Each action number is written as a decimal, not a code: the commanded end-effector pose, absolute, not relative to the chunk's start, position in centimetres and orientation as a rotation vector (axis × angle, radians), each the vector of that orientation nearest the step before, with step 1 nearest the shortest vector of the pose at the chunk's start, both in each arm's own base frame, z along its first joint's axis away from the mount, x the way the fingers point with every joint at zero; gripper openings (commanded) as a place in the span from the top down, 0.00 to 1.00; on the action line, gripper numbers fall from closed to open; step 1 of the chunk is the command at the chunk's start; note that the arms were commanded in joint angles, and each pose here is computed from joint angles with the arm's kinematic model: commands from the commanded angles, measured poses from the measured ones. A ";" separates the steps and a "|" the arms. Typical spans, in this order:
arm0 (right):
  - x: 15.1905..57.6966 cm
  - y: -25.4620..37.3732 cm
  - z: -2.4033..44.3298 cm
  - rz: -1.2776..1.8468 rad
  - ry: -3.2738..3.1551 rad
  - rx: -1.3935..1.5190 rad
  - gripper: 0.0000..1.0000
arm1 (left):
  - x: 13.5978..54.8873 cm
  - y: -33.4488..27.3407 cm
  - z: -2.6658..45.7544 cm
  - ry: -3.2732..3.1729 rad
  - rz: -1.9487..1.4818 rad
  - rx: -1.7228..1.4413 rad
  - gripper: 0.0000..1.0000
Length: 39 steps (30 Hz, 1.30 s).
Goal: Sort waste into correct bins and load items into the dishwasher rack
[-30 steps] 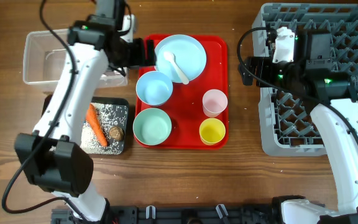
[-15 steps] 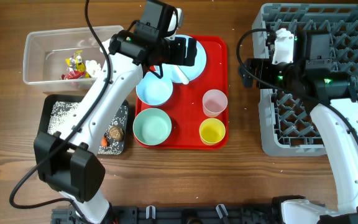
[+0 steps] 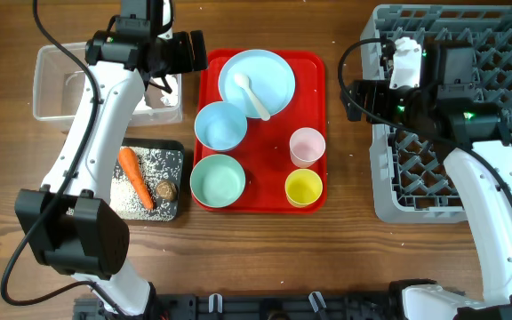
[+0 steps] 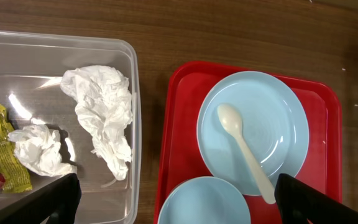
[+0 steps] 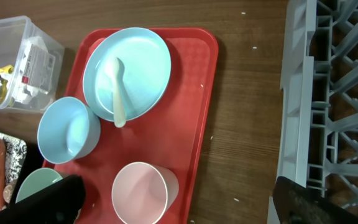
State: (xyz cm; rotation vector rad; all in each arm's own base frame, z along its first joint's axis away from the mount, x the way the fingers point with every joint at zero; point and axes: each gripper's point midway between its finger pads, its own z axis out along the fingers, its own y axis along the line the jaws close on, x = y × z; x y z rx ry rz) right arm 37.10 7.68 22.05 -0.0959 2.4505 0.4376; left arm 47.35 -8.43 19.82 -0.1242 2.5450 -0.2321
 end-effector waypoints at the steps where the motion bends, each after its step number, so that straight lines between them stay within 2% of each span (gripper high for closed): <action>1: 37.2 7.9 22.2 0.452 2.447 -0.124 0.00 | 47.4 -8.2 19.4 2.555 -0.216 -0.115 0.00; 22: 36.7 7.9 21.9 0.456 2.474 -0.113 0.00 | 47.4 -8.2 19.4 2.555 -0.216 -0.115 0.00; 25: 36.7 7.9 21.9 0.456 2.474 -0.113 0.00 | 49.3 -8.5 20.9 2.457 -0.240 -0.106 0.00; 35: 37.8 8.0 22.8 0.461 2.418 -0.100 0.00 | 49.1 -8.9 20.8 2.463 -0.270 -0.096 0.00; 39: 37.8 8.0 23.9 0.476 2.413 -0.073 0.05 | 48.7 -10.6 21.7 2.460 -0.304 0.015 0.00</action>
